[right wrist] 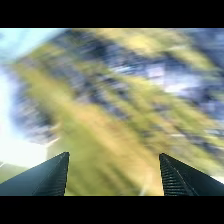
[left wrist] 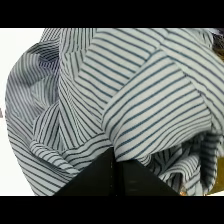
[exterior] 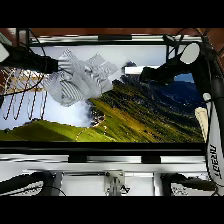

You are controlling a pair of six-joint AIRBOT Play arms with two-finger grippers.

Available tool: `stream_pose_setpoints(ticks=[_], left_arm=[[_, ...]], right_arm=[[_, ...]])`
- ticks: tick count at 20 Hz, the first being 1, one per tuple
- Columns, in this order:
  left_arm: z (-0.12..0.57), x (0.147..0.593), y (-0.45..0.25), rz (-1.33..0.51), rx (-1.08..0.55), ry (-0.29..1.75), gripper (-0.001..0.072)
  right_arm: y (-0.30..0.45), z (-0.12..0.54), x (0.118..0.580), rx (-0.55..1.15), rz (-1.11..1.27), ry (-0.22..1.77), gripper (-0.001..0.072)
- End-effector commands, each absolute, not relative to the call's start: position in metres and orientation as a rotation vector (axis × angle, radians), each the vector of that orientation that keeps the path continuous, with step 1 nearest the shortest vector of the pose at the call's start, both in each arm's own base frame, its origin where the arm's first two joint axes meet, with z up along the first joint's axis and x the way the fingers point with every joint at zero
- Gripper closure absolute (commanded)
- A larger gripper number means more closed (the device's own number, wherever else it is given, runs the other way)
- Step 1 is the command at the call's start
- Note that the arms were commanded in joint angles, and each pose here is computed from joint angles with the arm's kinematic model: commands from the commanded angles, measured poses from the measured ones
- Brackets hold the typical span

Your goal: Fold the shirts.

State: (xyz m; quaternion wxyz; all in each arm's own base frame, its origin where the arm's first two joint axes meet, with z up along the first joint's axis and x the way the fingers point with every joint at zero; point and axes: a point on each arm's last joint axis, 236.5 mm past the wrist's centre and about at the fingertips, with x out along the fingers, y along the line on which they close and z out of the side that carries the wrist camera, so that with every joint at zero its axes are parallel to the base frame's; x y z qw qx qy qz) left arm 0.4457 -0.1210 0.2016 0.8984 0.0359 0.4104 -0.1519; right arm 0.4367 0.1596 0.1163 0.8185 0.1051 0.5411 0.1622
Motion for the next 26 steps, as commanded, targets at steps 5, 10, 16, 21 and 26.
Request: stream_pose_setpoints(ticks=[5,10,16,21,26], left_arm=[[0.251,0.396,-0.115,-0.316,0.131,0.792,0.0655],[0.251,0.396,-0.115,-0.315,0.132,0.792,0.0655],[0.251,0.396,-0.114,-0.314,0.134,0.791,0.0655],[0.252,0.393,-0.118,-0.328,0.146,0.788,0.0655],[0.254,0.392,-0.118,-0.333,0.156,0.782,0.0655]], right_arm=[[0.29,0.057,0.387,0.127,0.749,1.323,0.002],[0.357,0.03,0.379,0.455,0.906,1.44,0.002],[0.383,0.039,0.406,0.644,0.933,1.344,0.002],[0.413,0.038,0.406,0.866,0.975,1.385,0.002],[0.389,0.043,0.398,0.858,1.02,1.455,0.0021]])
